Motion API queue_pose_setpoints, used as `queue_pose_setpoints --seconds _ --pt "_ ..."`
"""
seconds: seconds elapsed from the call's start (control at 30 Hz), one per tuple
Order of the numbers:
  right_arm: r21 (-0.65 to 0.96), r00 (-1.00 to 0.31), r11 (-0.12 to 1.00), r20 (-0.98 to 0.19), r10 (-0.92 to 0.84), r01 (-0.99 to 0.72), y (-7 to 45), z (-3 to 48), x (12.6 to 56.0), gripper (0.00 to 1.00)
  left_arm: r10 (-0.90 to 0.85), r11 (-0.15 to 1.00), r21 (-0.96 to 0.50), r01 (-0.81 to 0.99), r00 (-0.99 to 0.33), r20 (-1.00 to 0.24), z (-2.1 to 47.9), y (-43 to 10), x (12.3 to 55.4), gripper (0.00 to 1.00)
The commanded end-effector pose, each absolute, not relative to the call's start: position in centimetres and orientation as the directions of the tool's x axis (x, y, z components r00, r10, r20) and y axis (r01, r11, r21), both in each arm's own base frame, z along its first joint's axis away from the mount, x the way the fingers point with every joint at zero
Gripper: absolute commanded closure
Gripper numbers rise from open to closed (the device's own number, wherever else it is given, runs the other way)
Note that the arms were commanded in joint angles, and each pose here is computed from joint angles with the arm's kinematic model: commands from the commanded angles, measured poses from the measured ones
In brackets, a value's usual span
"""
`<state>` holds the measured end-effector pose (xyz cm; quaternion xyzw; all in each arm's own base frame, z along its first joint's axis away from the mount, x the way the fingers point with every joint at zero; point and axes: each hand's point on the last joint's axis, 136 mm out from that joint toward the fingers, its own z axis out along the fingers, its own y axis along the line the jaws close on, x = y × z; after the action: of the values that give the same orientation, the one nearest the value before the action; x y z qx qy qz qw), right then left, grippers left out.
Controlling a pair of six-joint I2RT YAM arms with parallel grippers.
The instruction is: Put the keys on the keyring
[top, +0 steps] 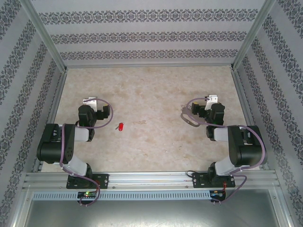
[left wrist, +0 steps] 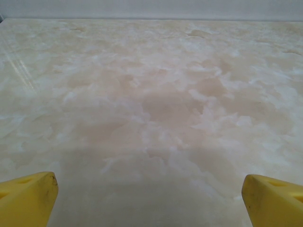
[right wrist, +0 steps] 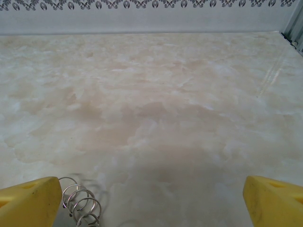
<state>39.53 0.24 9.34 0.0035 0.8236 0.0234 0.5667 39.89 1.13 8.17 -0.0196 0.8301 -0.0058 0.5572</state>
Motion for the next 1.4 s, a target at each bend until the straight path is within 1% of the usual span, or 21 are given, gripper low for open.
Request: queue_pose_setpoints --seconds 0.0,0.77,1.03,1.17,1.27,1.37 --pt "0.051 -0.316 0.998 -0.948 0.041 -0.023 0.3 10.6 39.8 0.02 -0.014 1.000 -0.008 -0.017 -0.352 -0.936 8.6 0.9 40.0 0.00" --pt "0.052 -0.309 0.999 -0.950 0.049 -0.004 0.0 10.7 39.7 0.02 -0.011 1.000 -0.012 0.000 -0.355 -0.935 8.6 0.6 40.1 0.00" --pt "0.046 -0.293 0.999 -0.955 0.040 -0.014 0.1 13.4 38.5 0.02 -0.035 0.999 -0.030 -0.018 -0.354 -0.935 11.3 0.8 38.8 0.00" --pt "0.055 -0.329 0.998 -0.942 0.066 0.041 -0.4 14.6 37.4 0.02 -0.071 0.997 -0.068 -0.020 -0.380 -0.922 12.7 0.5 37.3 0.00" --pt "0.073 -0.411 0.993 -0.906 0.105 0.094 -1.0 15.0 36.5 0.02 -0.117 0.992 -0.126 -0.006 -0.407 -0.906 13.9 -0.3 36.1 0.00" --pt "0.090 -0.477 0.990 -0.869 0.132 0.110 -0.6 15.6 35.6 0.02 -0.189 0.979 -0.204 -0.015 -0.444 -0.876 15.1 -1.0 35.3 0.00"
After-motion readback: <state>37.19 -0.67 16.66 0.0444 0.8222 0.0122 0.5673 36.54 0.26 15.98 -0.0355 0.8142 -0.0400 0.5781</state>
